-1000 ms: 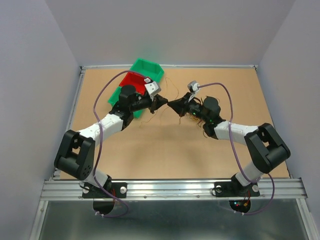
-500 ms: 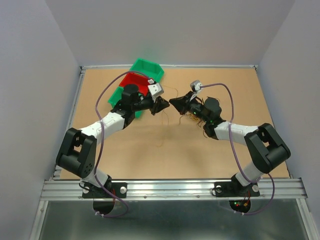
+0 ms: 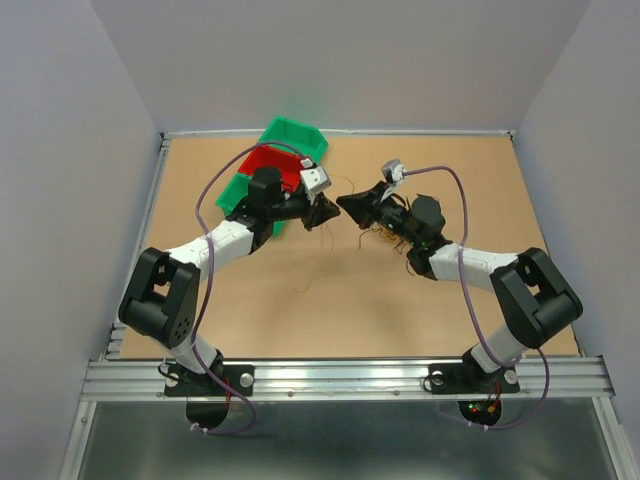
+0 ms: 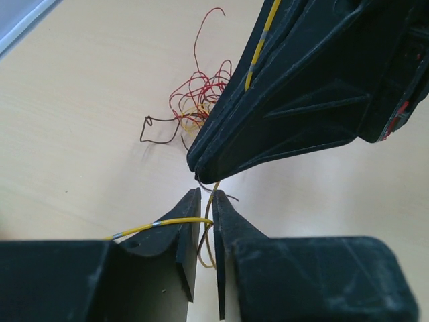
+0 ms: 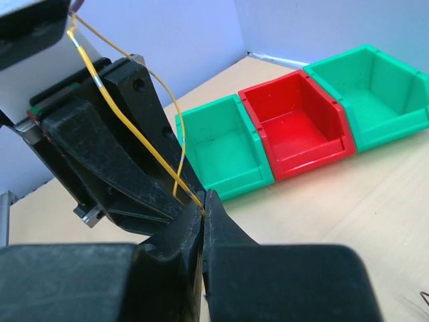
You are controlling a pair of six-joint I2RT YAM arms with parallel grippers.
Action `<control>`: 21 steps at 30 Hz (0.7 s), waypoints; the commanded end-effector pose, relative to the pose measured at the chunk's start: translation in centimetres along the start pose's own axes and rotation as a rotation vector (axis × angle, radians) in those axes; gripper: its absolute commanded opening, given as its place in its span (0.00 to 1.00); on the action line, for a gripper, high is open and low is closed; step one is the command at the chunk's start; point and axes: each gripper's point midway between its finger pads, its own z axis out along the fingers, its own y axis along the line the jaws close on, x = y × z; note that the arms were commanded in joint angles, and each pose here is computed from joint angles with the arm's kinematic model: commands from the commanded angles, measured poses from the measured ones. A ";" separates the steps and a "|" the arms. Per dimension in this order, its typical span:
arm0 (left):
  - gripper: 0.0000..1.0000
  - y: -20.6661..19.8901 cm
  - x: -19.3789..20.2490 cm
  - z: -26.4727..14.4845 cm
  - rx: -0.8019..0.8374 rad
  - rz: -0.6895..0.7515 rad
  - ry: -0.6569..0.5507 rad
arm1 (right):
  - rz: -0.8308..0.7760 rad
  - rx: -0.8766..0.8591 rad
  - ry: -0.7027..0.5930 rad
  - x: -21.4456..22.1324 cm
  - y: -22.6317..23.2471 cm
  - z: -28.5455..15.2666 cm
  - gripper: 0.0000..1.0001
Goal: Untangle the cables
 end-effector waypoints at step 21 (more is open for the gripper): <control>0.00 -3.0 0.0 1.6 0.112 0.142 0.175 | 0.103 0.455 -0.227 -3.0 -6.8 -2.9 0.32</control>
